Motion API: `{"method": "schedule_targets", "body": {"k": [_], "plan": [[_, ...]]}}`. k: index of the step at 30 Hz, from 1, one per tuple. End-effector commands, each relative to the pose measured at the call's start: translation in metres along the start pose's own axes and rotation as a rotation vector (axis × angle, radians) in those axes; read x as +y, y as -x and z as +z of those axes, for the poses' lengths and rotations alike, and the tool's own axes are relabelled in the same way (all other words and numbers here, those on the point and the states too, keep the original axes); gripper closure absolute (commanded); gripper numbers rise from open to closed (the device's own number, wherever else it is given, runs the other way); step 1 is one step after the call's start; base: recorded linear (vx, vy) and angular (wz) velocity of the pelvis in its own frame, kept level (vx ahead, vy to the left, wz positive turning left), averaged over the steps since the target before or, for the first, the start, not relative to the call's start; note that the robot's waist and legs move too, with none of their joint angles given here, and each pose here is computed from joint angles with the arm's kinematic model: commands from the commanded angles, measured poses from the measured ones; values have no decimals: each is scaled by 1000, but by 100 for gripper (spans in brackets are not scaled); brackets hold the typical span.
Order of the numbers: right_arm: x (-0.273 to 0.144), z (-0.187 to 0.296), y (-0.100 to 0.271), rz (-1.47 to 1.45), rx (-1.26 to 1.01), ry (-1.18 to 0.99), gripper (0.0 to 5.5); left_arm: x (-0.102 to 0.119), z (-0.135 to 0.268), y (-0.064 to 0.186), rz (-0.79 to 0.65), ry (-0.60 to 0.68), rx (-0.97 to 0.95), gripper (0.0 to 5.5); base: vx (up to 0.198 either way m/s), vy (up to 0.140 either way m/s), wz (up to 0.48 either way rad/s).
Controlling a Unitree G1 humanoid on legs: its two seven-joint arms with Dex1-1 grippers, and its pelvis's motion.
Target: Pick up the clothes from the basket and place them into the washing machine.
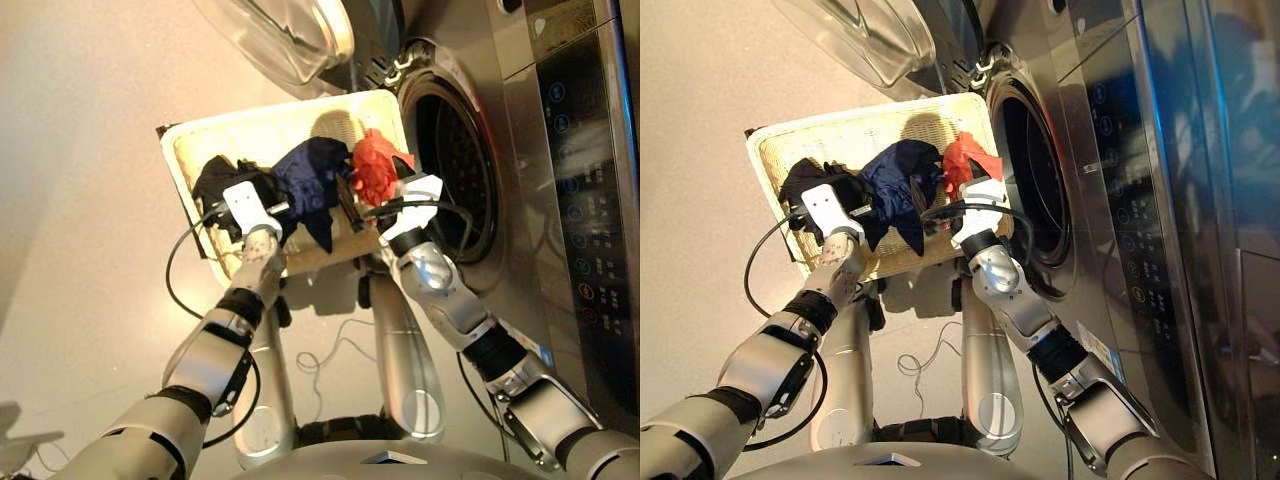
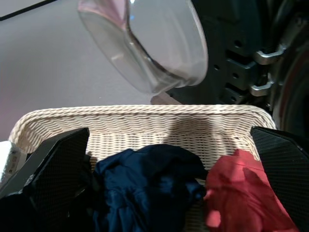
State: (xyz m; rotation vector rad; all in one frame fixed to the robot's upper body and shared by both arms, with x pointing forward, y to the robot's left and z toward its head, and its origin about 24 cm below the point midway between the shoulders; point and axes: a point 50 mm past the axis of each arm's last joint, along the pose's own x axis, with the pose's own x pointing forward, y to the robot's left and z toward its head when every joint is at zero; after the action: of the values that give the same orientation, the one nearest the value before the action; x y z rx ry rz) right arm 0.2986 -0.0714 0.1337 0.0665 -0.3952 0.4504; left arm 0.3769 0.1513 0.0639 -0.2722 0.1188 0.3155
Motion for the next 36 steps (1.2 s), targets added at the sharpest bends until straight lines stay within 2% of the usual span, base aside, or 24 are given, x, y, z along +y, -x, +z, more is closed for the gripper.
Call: {"method": "schedule_targets", "body": {"k": [1,11,19,20,21,22,27,36], "plan": [[18,39,-3,70,-218,-98,0,-1,19,-10,20,11,-29,0,0,0,0],[18,49,-2,95,-257,-114,0,4,34,-17,76,29,-37,0,0,0,0],[13,49,-2,69,-260,-87,0,23,36,-21,141,32,-23,0,0,0,0],[12,50,-2,64,-261,-86,0,22,35,-21,141,33,-23,311,0,0,0],[12,49,-2,62,-258,-88,0,21,33,-21,141,31,-19,526,0,0,0],[12,48,-1,61,-254,-91,0,21,31,-20,139,25,-14,550,0,0,0],[10,33,0,56,-172,-134,0,15,19,-15,112,6,4,550,0,0,0],[-6,19,5,-34,-102,-49,0,4,-2,7,-6,-48,-69,550,0,0,0]]}}
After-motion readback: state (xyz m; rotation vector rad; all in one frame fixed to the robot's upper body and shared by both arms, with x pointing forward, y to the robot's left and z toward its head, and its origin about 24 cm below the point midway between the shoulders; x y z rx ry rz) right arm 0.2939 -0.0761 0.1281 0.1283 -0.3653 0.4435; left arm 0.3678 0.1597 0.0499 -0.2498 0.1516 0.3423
